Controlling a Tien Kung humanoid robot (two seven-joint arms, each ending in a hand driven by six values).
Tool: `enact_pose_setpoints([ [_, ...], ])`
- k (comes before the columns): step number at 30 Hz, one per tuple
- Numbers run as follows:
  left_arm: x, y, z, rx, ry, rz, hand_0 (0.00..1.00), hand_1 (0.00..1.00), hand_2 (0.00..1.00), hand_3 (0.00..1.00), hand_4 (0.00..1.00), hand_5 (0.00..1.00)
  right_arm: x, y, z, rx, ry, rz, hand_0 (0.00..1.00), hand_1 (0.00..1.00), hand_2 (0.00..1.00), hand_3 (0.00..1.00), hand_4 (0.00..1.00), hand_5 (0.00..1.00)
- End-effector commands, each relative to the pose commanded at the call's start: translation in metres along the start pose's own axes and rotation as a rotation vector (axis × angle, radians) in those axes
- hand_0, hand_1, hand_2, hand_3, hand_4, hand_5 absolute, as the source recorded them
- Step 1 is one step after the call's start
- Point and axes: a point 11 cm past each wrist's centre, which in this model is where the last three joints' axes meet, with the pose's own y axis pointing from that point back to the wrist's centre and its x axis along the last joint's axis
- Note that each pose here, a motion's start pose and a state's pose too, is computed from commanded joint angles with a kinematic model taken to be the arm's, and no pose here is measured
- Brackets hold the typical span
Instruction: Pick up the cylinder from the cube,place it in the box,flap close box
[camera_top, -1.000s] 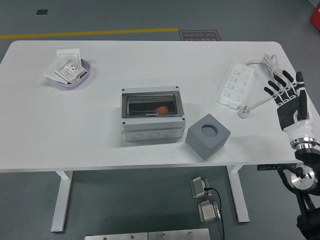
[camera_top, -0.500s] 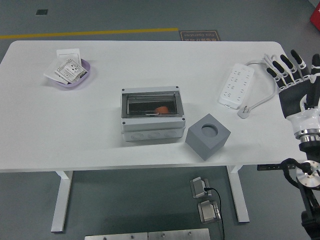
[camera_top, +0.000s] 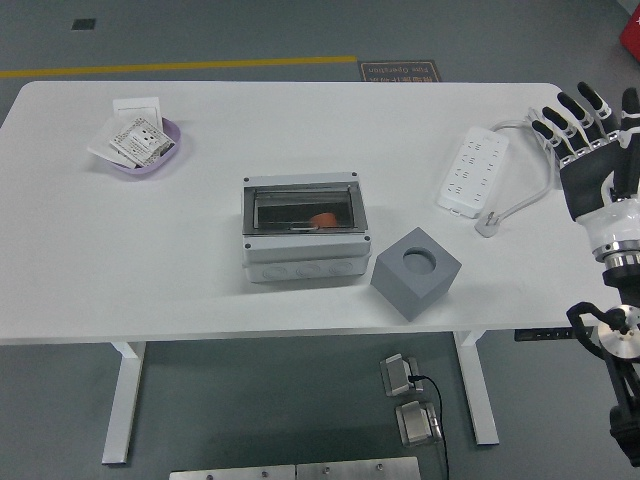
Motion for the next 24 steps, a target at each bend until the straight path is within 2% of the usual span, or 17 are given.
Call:
enact_pose_setpoints([
  [2, 0.000, 0.000, 0.002, -0.006, 0.009, -0.001, 0.677, 0.674, 0.594, 0.653, 0.726, 0.464, 0.000, -0.001, -0.001, 0.007, -0.004, 0.004, 0.680, 0.651, 0.681, 0.690, 0.900, 0.731],
  [3, 0.000, 0.001, 0.002, -0.009, 0.012, 0.000, 0.675, 0.671, 0.589, 0.652, 0.729, 0.471, 0.000, -0.001, -0.001, 0.010, -0.006, 0.006, 0.728, 0.691, 0.733, 0.696, 0.898, 0.734],
  [8, 0.001, 0.001, 0.003, -0.011, 0.021, 0.001, 0.675, 0.671, 0.589, 0.652, 0.729, 0.471, -0.002, -0.002, 0.000, 0.010, -0.012, 0.005, 0.728, 0.691, 0.733, 0.696, 0.898, 0.734],
  [9, 0.000, 0.001, 0.003, -0.012, 0.021, 0.000, 0.674, 0.669, 0.586, 0.650, 0.730, 0.476, -0.002, -0.002, 0.001, 0.009, -0.013, 0.005, 0.800, 0.726, 0.831, 0.739, 0.917, 0.771],
  [14, -0.004, 0.000, 0.002, -0.009, 0.019, -0.008, 0.674, 0.669, 0.586, 0.650, 0.730, 0.476, -0.001, -0.002, 0.005, 0.000, -0.019, 0.010, 0.800, 0.726, 0.831, 0.739, 0.917, 0.771],
  [15, -0.004, 0.000, 0.002, -0.008, 0.018, -0.008, 0.672, 0.668, 0.589, 0.650, 0.727, 0.474, -0.001, -0.002, 0.005, -0.002, -0.019, 0.011, 0.824, 0.696, 0.861, 0.783, 0.923, 0.784],
  [24, -0.003, 0.000, 0.001, -0.008, 0.018, -0.007, 0.670, 0.662, 0.584, 0.644, 0.712, 0.459, 0.005, -0.006, 0.013, -0.015, -0.025, 0.035, 0.832, 0.694, 0.862, 0.786, 0.919, 0.780],
])
